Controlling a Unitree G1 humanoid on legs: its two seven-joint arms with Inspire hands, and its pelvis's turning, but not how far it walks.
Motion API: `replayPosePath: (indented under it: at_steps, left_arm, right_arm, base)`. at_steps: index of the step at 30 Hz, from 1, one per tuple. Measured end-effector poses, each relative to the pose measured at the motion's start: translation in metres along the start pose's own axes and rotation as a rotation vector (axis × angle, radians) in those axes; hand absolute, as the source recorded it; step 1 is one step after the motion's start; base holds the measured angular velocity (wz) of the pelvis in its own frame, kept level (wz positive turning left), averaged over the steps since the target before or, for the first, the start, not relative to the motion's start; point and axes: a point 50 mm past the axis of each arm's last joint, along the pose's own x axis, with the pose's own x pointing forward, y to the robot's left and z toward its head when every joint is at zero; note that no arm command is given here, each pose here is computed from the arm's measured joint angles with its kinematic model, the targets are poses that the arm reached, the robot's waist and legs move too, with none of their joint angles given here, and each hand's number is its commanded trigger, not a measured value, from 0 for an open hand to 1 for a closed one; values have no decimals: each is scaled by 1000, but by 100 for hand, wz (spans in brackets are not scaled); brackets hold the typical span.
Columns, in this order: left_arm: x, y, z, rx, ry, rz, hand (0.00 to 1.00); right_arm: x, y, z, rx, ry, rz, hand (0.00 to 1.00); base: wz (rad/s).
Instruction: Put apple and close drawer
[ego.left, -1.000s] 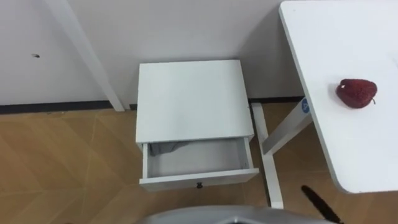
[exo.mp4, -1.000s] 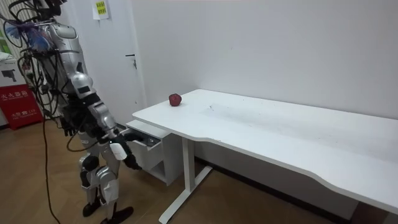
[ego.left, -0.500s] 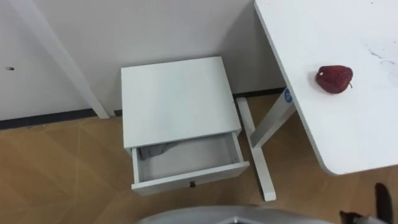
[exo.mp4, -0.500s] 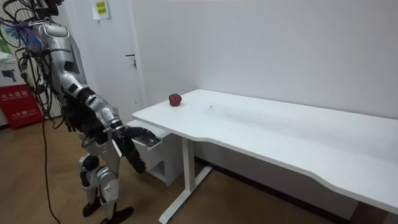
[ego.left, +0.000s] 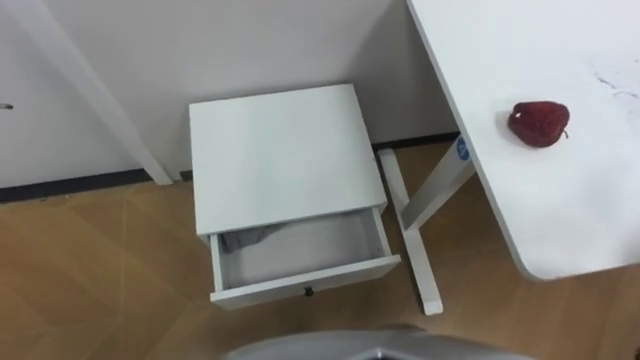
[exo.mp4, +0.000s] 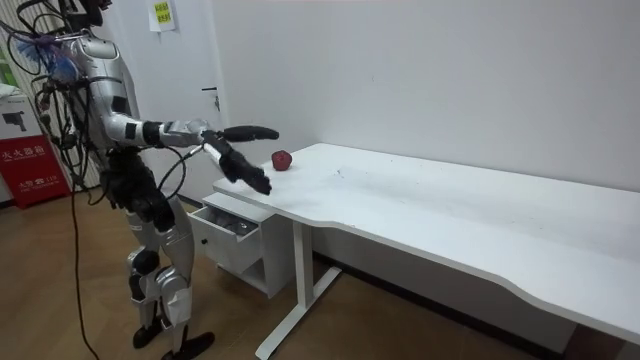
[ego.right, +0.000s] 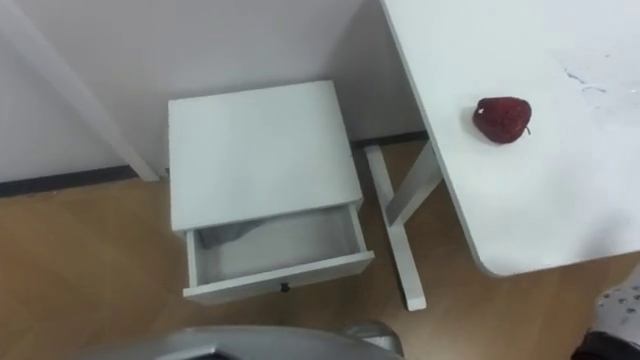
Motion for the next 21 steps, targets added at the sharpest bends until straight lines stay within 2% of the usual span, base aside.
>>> replayPosePath:
  at_steps: [6, 14, 21]
  left_arm:
    - [-1, -11, 8, 71, -33, -41, 0]
    - [-2, -18, 10, 126, -51, -69, 0]
    - [-2, -19, 10, 125, -51, -85, 0]
  right_arm:
    - [-29, 33, 1, -237, -244, 223, 0]
    - [-56, 53, -20, -377, -250, 501, 0]
    - [-68, 58, -34, -458, -227, 639, 0]
  base:
    - [2]
    - [0]
    - [0]
